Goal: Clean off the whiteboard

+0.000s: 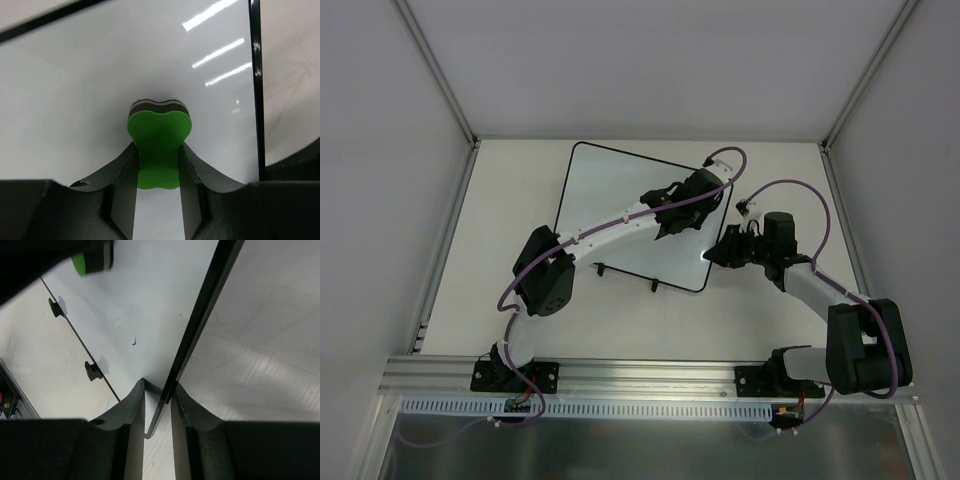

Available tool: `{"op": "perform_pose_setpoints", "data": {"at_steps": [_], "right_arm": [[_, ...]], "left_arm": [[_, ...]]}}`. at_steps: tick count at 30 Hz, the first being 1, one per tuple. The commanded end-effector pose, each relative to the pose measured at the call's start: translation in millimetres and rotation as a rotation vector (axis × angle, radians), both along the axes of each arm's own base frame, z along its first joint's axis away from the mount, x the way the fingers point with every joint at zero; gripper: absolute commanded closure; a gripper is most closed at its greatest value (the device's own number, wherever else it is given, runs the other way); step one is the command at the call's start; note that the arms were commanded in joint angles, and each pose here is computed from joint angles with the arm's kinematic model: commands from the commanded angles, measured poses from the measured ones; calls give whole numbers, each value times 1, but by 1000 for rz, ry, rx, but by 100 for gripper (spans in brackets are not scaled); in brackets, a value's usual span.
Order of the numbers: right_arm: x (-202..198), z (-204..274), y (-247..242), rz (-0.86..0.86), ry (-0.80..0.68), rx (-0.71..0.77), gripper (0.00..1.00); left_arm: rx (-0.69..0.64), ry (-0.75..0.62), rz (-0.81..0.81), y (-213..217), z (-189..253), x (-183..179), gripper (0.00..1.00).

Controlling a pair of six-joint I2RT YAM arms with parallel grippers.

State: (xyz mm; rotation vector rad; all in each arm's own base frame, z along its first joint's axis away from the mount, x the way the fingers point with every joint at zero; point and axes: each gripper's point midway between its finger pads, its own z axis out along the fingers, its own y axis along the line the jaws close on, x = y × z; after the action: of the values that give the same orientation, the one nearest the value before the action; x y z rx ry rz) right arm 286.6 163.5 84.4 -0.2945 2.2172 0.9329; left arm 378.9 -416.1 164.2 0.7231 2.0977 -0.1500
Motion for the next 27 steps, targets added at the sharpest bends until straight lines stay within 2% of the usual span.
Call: {"op": "perform_pose_setpoints", "data": {"at_steps": [1,10,17,27], "right_arm": [[2,8,6,53,-91,-44,100],[3,9,5,48,-90,-48,100],[2,6,5,49,-82,-48,100],[2,4,5,50,-71,-48,100]], "left_arm": [[-53,111,58,3,-20,-30,100],[-91,165,101,-9,-36,-53,100],[-33,212,139,-6,-79,-65,100],[15,261,210,15,-115,-81,100]]}}
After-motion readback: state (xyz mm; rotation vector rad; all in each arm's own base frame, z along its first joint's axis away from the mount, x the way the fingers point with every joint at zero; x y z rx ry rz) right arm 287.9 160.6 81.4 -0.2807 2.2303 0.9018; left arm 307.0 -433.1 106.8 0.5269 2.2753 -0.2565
